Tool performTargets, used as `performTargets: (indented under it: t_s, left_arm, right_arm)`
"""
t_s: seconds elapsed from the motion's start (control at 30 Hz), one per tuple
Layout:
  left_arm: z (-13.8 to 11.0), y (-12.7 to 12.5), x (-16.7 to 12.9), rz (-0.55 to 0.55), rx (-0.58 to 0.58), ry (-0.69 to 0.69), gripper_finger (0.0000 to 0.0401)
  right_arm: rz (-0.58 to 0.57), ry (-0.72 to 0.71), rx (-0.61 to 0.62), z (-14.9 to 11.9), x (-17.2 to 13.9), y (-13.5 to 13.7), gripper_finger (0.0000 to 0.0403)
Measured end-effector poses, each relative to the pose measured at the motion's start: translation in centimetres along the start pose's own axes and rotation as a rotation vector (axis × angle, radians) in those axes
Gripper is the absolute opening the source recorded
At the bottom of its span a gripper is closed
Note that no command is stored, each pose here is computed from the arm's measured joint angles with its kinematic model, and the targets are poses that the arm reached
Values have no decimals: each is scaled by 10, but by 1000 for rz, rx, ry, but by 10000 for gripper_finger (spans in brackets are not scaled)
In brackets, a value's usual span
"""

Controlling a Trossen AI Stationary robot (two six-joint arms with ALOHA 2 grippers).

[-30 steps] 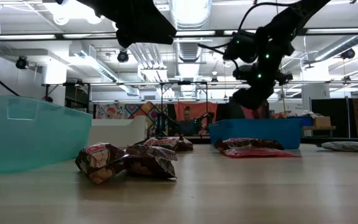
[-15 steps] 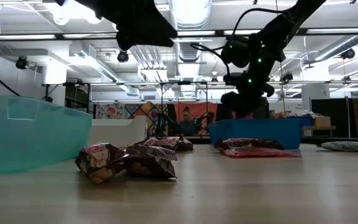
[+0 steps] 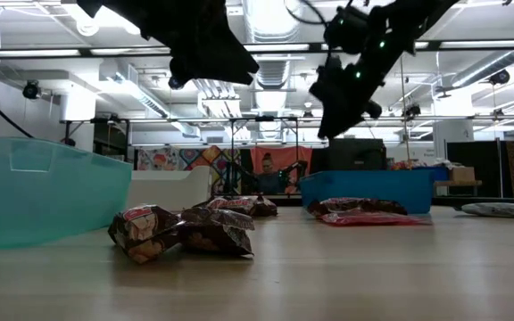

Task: Sort candy
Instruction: Put the brown chocolate bar into the green bin

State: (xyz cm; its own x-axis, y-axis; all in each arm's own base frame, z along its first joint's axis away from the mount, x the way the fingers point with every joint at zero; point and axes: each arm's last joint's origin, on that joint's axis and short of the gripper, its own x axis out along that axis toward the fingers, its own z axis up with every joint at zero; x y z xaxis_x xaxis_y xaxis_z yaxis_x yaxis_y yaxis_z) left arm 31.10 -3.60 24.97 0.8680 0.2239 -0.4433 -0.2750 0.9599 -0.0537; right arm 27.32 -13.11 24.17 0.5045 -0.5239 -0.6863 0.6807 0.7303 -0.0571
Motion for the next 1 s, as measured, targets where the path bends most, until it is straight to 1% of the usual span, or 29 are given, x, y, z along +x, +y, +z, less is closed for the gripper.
performTargets:
  t_s: [0.07,0.13,0.27,0.33,0.57,0.67,0.77,0.87,0.93,1.0]
  left_arm:
    - [-1,0,0,-18,2,12,141]
    - [-2,-2,0,-69,5,36,141]
    - [-10,-4,1,-158,22,121,141]
    - [-14,-5,4,-179,31,159,141]
    - [-33,-6,22,-166,165,241,141]
    - [-41,-5,30,-157,199,275,145]
    - [-46,-3,35,-126,225,293,159]
    - [-52,-1,41,-54,276,306,181]
    - [-57,0,45,-19,320,327,196]
    - [-59,2,50,-10,351,350,206]
  right_arm:
    - [36,-5,-13,0,-11,4,144]
    - [92,1,-42,-2,-23,10,144]
    - [243,39,-89,-8,-47,21,144]
    - [307,57,-97,-12,-58,27,144]
    - [431,96,-161,-30,-94,55,144]
    - [479,93,-176,-36,-106,67,144]
    - [524,101,-198,-43,-115,79,144]
    - [557,112,-216,-50,-121,88,144]
    - [567,113,-230,-53,-125,93,144]
    - [558,106,-236,-56,-128,96,144]
